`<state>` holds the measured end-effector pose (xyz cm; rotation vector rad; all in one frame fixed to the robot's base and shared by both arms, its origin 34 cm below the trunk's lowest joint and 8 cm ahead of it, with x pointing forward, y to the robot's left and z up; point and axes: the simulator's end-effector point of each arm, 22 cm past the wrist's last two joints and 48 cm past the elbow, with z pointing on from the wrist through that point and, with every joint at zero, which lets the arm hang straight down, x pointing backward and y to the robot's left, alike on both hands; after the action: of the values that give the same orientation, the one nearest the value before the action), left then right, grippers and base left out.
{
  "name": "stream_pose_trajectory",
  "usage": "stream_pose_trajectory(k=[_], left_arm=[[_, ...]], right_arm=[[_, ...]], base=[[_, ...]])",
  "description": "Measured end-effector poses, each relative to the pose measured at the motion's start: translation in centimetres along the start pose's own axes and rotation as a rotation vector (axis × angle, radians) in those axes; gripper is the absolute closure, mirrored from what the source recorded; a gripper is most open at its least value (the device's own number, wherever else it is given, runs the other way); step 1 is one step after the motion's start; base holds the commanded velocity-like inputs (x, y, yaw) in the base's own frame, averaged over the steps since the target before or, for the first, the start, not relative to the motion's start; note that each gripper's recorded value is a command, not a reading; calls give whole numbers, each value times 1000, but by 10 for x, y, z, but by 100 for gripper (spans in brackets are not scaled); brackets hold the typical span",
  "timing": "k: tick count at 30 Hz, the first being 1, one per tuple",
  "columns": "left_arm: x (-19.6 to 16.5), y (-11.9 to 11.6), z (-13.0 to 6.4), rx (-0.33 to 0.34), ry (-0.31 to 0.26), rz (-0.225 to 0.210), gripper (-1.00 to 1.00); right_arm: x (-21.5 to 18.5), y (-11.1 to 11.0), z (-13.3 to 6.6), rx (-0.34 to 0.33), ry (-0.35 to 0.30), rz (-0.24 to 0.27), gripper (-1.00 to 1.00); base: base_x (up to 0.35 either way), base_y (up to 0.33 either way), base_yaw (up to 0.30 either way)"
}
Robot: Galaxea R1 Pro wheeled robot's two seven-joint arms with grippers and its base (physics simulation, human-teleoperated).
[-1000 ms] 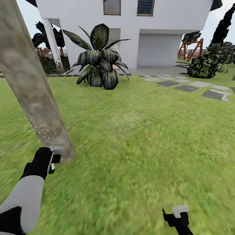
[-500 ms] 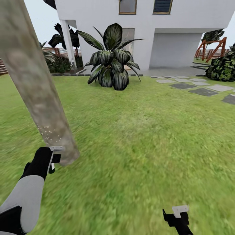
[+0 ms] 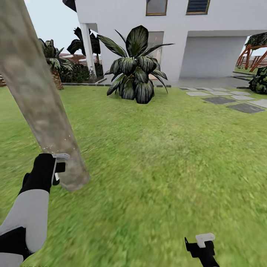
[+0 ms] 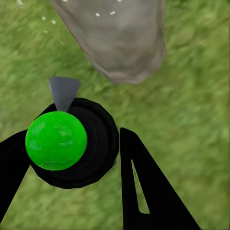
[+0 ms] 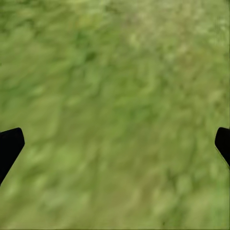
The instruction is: In the garden, pick up the pesticide atomizer on the floor and spray pesticide onto both trees until each tree trunk is fully covered.
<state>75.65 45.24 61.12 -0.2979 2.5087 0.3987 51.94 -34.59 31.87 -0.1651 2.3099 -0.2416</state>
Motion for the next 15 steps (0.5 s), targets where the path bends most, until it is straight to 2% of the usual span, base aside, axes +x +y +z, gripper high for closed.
stream_pose_trajectory(k=[6,15], left_arm=[[0,-1,0,1,-1,2,100],[0,-2,0,1,-1,2,100]], right_arm=[[0,0,0,0,0,0,-100],[0,0,0,0,0,0,-100]], base=[[177,-231,256],[159,-241,16]])
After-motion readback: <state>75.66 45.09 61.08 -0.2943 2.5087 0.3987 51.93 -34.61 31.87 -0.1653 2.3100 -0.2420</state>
